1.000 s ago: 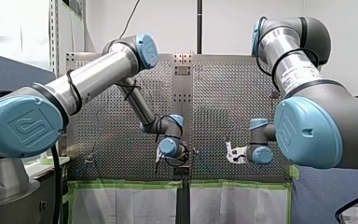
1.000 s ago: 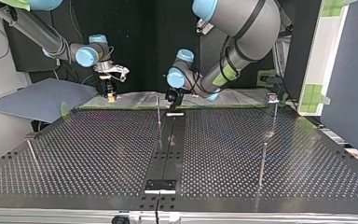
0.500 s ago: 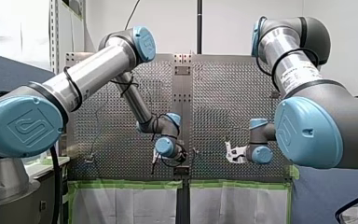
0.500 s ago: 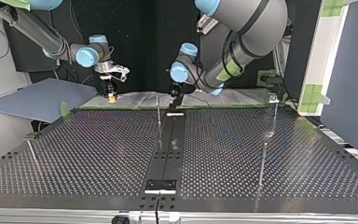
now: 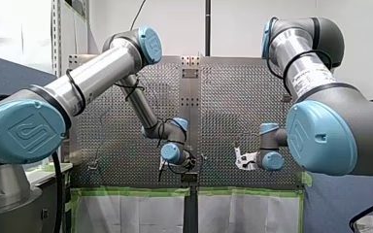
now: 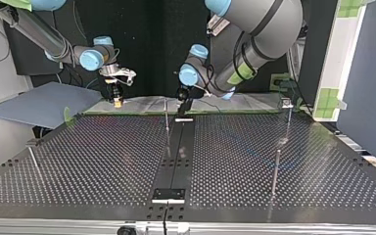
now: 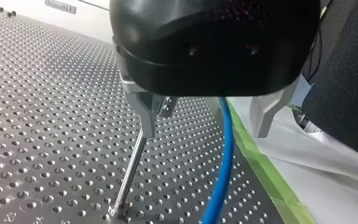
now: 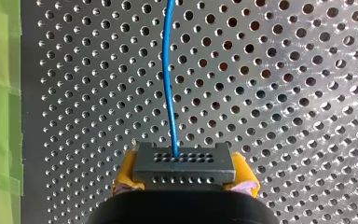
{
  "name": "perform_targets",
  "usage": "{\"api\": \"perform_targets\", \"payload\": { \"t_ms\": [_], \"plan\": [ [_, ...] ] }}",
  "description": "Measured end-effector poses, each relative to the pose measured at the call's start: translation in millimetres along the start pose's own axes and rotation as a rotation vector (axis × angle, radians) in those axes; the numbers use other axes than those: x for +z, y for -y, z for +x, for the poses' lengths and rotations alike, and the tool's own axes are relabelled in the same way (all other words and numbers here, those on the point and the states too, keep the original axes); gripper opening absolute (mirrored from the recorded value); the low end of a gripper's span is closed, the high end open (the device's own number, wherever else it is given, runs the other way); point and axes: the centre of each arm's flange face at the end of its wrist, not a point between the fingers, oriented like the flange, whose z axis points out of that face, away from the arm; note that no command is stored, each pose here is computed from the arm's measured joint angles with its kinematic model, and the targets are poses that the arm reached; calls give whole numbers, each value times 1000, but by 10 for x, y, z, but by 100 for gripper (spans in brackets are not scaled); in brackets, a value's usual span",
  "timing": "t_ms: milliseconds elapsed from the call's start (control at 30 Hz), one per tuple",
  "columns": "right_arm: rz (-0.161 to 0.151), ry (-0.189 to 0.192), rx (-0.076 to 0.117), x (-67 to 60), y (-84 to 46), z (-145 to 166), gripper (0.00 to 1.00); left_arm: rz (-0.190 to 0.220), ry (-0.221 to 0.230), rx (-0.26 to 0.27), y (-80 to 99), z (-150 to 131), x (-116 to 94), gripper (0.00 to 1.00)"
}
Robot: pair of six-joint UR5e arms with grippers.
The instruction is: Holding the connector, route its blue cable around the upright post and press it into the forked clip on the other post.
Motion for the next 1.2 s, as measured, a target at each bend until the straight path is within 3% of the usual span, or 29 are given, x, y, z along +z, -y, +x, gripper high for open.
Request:
{"api": "perform_targets", "payload": {
  "t_ms": [233, 467, 800, 1200],
  "plan": [
    [0, 0, 0, 0, 0, 0, 0, 13, 3, -1, 4, 47, -53, 100],
    [0, 0, 0, 0, 0, -1, 0, 32, 45, -10, 43, -92, -172, 100],
    [1, 6, -2, -6, 2, -6, 0, 66, 12, 7, 320, -46, -329, 100],
    [1, 7, -2, -7, -1, -7, 0, 68, 14, 6, 355, -44, -344, 100]
  ]
}}
